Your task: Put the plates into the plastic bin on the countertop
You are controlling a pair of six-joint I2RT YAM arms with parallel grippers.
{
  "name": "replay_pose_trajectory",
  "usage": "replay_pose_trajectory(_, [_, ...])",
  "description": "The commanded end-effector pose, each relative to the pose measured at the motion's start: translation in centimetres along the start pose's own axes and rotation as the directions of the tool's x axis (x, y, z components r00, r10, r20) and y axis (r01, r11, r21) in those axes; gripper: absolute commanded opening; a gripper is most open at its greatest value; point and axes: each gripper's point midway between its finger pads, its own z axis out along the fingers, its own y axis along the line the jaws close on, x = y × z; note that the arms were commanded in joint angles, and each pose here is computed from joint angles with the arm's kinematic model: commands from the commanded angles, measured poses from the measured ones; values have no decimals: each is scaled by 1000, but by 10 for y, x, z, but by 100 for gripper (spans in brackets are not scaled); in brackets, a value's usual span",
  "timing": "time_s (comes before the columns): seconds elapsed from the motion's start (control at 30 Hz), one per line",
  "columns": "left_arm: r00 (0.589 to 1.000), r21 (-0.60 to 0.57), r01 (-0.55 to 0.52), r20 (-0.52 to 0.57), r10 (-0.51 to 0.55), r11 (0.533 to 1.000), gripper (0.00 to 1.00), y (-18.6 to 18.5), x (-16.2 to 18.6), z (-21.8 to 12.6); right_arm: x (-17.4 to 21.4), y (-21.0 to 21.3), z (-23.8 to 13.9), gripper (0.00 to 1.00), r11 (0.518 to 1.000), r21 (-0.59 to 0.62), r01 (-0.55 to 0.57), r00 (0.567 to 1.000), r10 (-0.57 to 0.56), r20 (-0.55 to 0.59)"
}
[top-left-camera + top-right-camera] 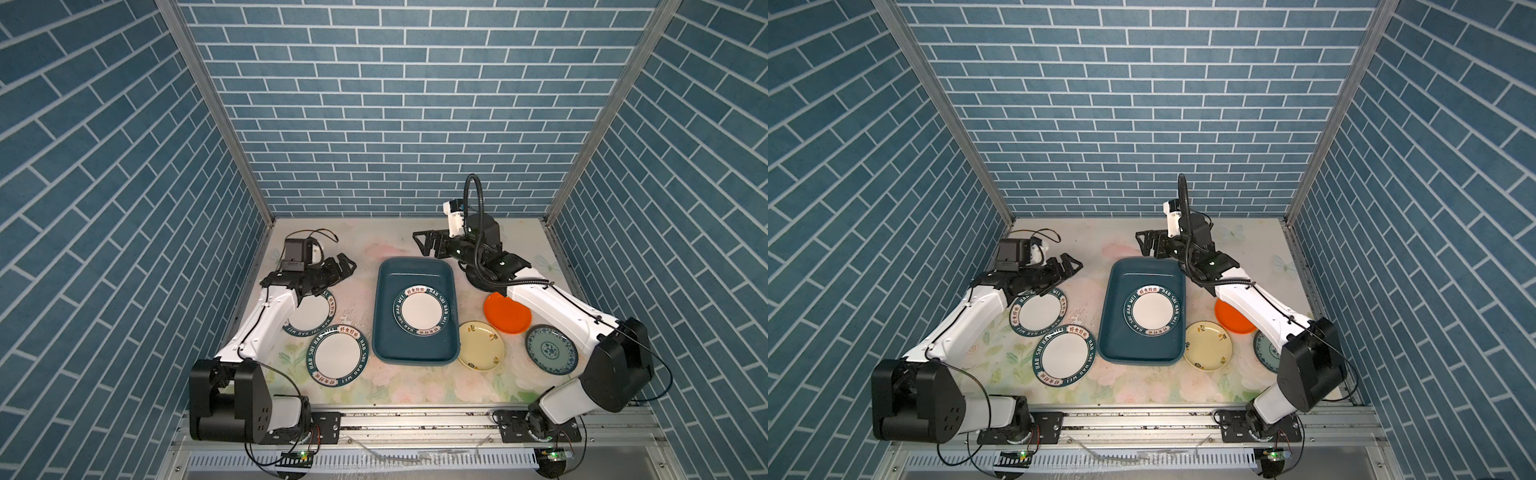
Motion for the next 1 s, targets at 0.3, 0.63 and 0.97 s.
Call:
replay_pose_trajectory(0.3, [881,-45,451,180,-437,891,100,115,24,-57,54,83,72,99,917,-397,-40,977,-47,-208])
replay_pose_trajectory(0.63, [776,-48,620,190,-602,783,96,164,52,-60,88,119,96,99,868,-492,-62,952,-96,-290])
replay_pose_trajectory(0.97, [725,-35,682,163,-669,730,89,187,68,-38,91,117,94,99,882,-469,-48,951,-103,-293])
